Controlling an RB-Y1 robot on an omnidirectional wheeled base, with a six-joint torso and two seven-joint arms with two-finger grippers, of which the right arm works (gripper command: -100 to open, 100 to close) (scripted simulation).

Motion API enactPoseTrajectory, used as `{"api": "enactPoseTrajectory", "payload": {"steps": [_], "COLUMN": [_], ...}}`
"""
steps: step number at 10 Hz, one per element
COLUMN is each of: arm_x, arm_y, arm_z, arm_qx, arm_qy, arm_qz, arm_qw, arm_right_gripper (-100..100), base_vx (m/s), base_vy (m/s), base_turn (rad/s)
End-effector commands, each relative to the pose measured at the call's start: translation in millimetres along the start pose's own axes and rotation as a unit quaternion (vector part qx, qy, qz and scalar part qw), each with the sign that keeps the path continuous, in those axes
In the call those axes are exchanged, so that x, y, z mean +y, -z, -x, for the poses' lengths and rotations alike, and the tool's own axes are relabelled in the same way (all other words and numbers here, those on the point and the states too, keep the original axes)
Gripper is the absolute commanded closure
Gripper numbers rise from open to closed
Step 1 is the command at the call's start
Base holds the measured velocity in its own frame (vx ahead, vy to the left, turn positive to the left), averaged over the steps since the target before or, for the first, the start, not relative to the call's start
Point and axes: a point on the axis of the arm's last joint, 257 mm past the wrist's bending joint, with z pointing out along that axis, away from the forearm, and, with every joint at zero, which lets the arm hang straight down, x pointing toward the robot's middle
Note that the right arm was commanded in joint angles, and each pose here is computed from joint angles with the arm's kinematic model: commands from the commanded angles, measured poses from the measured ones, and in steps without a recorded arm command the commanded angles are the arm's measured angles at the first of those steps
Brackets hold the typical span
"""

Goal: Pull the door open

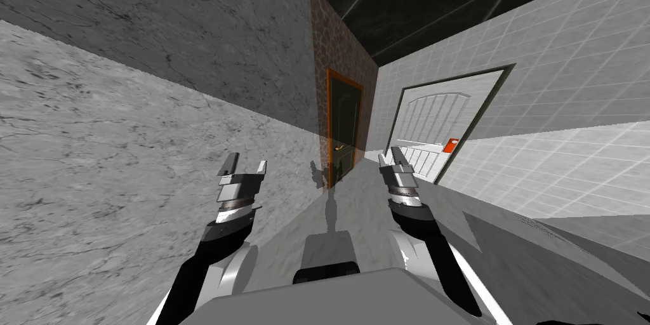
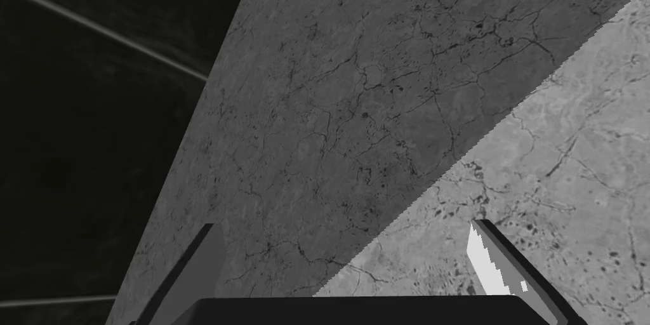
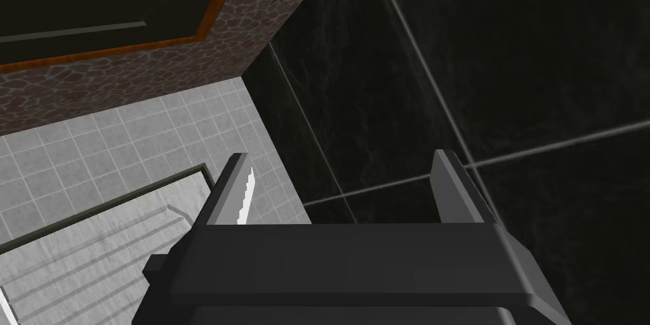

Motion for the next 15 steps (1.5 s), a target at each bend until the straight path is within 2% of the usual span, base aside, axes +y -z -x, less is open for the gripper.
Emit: {"api": "enactPoseTrajectory", "payload": {"steps": [1, 9, 15], "arm_x": [-12.6, -72.3, -117.7], "arm_y": [2.0, 14.7, 28.2], "arm_z": [-5.3, -29.4, -46.6], "arm_qx": [0.008, 0.04, 0.062], "arm_qy": [-0.008, -0.043, -0.066], "arm_qz": [-0.008, -0.05, -0.084], "arm_qw": [0.9999, 0.997, 0.9923], "arm_right_gripper": [-100, -100, -100], "base_vx": [0.059, 0.106, 0.083], "base_vy": [-0.039, -0.064, -0.069], "base_turn": [0.08, 0.082, 0.081]}}
